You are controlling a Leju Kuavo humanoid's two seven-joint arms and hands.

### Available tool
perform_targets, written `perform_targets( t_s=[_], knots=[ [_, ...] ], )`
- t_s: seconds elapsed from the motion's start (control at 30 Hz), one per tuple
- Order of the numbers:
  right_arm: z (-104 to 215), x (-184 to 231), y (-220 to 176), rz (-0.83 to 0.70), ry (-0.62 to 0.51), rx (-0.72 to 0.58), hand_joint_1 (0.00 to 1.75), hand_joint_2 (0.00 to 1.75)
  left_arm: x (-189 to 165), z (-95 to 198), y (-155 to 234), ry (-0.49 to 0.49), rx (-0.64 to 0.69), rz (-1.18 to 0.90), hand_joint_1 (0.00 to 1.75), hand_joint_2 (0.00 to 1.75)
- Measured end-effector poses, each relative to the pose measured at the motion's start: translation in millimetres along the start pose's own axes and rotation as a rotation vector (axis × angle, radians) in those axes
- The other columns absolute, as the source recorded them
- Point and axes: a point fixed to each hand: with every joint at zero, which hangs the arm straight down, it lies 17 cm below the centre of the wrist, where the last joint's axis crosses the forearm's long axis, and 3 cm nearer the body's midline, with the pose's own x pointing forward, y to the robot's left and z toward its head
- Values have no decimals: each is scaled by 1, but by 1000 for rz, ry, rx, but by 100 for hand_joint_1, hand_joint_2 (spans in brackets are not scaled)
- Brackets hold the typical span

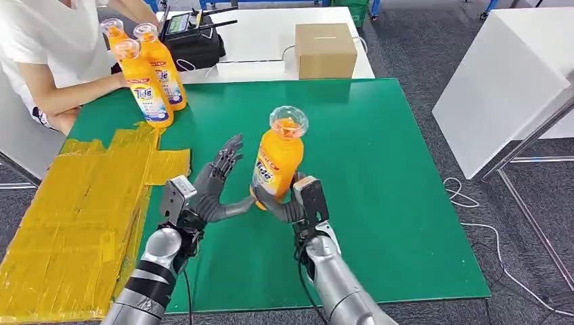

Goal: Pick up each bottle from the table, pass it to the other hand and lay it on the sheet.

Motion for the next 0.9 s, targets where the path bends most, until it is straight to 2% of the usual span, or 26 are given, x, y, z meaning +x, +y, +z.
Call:
perform_targets(
  t_s=[0.33,0.57,0.9],
  knots=[
    [4,-5,63,108,11,128,175,175,-3,-5,3,9,11,-6,0,175],
    [4,-6,70,165,4,150,175,175,-5,-5,4,15,17,-16,0,175],
    [5,-10,83,379,-7,172,175,175,-14,0,11,41,49,-34,2,175]
  ],
)
